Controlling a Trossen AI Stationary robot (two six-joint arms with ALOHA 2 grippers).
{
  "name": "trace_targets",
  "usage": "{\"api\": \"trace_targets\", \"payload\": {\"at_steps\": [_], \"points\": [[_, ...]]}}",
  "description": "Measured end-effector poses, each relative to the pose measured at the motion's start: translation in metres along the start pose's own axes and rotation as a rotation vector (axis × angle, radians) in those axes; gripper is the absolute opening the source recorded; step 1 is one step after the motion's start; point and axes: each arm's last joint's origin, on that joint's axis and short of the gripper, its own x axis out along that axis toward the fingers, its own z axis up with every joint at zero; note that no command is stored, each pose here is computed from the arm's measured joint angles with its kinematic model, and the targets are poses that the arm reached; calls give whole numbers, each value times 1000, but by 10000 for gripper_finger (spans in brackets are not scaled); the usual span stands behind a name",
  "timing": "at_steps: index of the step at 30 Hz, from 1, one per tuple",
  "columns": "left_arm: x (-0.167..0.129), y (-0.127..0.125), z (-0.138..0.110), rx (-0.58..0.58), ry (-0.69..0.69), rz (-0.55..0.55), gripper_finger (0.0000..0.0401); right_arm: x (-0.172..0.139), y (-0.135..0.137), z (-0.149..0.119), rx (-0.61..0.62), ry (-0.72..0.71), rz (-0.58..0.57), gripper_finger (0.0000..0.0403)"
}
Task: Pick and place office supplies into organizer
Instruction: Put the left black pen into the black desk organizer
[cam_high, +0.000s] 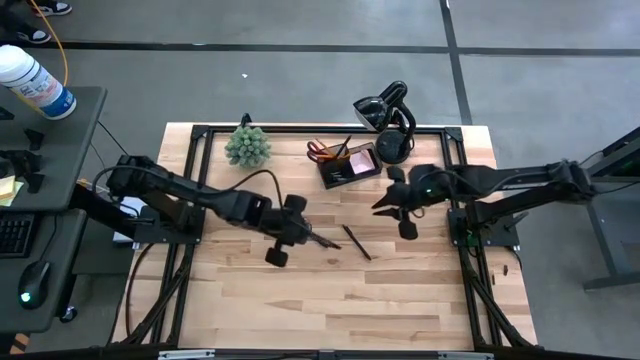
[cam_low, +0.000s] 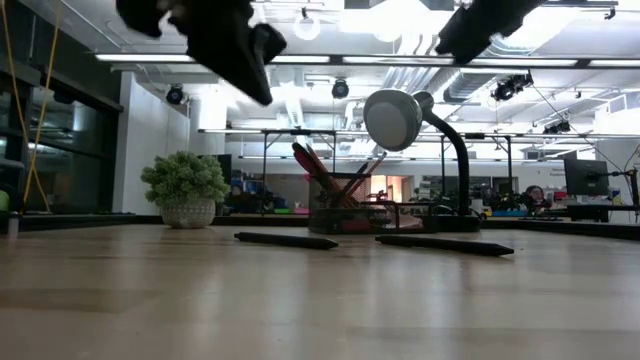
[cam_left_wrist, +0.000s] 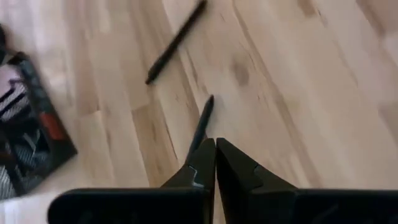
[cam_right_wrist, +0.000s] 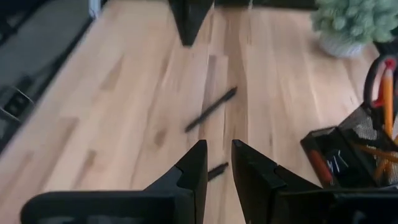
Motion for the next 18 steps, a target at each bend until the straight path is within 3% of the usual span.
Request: {"api": "trace_targets", "payload": {"at_steps": [4,9,18], "points": [[11,13,-17,96,30,-79,6,15,-2,-2,16,45,-30,67],[32,26,-48,145,13,-179,2,20,-3,-1,197,35,-66,67],[43,42,-84,245,-154,-186,1,19,-4,-1,296,30,-105,67]]}}
